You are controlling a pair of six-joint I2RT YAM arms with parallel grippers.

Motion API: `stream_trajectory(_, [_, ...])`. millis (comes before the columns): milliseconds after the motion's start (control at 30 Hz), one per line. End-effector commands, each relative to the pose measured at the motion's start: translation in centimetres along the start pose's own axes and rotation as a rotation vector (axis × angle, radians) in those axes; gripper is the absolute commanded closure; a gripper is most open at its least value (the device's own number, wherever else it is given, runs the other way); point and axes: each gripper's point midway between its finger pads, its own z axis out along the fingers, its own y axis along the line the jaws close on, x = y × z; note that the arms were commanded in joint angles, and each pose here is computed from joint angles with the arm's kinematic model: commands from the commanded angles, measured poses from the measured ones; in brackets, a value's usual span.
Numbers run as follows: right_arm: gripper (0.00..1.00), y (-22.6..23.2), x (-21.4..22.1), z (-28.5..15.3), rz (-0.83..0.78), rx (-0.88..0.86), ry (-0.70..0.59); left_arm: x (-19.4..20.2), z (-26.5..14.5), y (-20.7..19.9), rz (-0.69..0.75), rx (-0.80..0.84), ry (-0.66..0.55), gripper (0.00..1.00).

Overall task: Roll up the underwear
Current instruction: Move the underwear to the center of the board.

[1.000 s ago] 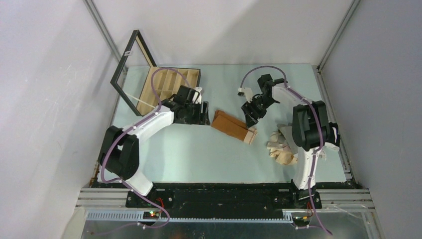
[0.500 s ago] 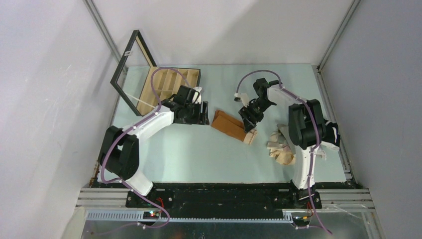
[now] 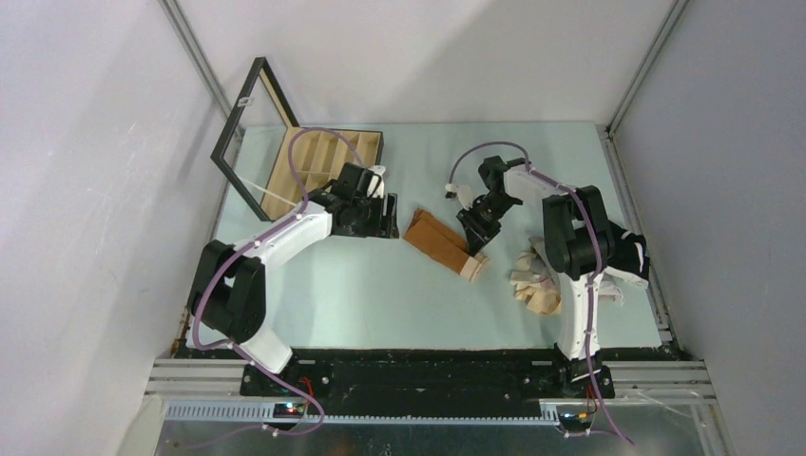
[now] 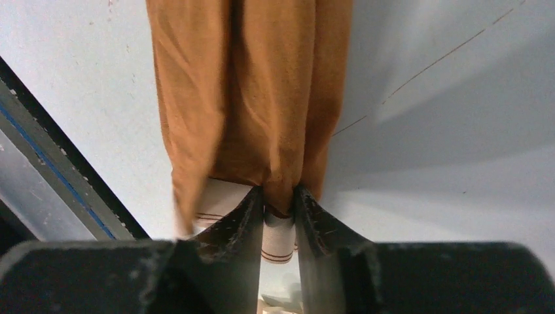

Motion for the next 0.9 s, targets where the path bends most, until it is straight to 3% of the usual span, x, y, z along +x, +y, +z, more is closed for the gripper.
stream_trajectory(0, [0.76,0.7,0.5,0.8,0.119,-0.036,0.007,-1.9,-1.2,-0.9,0.040,0.019,-0.058,0.30])
stream_trajectory(133, [0.82,4.5,0.6,2.0,0.259,-0.135,-0.014,-2.2,-1.5,-1.5,0.111,0.034,-0.070,0.33])
stream_trajectory(267, [0.85,7.8,0.5,3.7,0.399,-0.201,-0.012,-3.2,-2.6,-3.8,0.323,0.115,-0.223,0.34])
stream_trajectory(333, [0.85,8.6,0.7,4.7,0.462,-0.223,-0.007,-1.9,-3.2,-5.7,0.522,0.175,-0.296,0.33])
stream_trajectory(400, [0.86,8.7,1.0,5.5,0.511,-0.226,-0.010,0.2,-4.2,-8.2,0.850,0.258,-0.380,0.33])
stream_trajectory(433, [0.86,8.5,0.9,5.8,0.532,-0.217,-0.021,2.9,-3.5,-9.0,0.941,0.308,-0.365,0.34])
stream_trajectory(533, [0.81,7.9,1.1,6.1,0.539,-0.168,-0.054,6.6,-3.2,-10.2,1.197,0.409,-0.393,0.34])
stream_trajectory(667, [0.64,8.1,0.6,5.3,0.527,-0.105,-0.114,10.2,-1.1,-9.5,1.381,0.439,-0.380,0.36])
stream_trajectory(700, [0.54,8.5,0.6,5.2,0.527,-0.094,-0.116,10.9,-0.7,-9.3,1.412,0.446,-0.387,0.37])
stream_trajectory(767, [0.45,9.6,0.8,4.5,0.505,-0.074,-0.126,12.1,-0.3,-9.1,1.486,0.461,-0.410,0.37])
stream_trajectory(867, [0.41,10.5,1.5,4.1,0.494,-0.037,-0.122,13.7,-0.5,-9.4,1.605,0.504,-0.496,0.37])
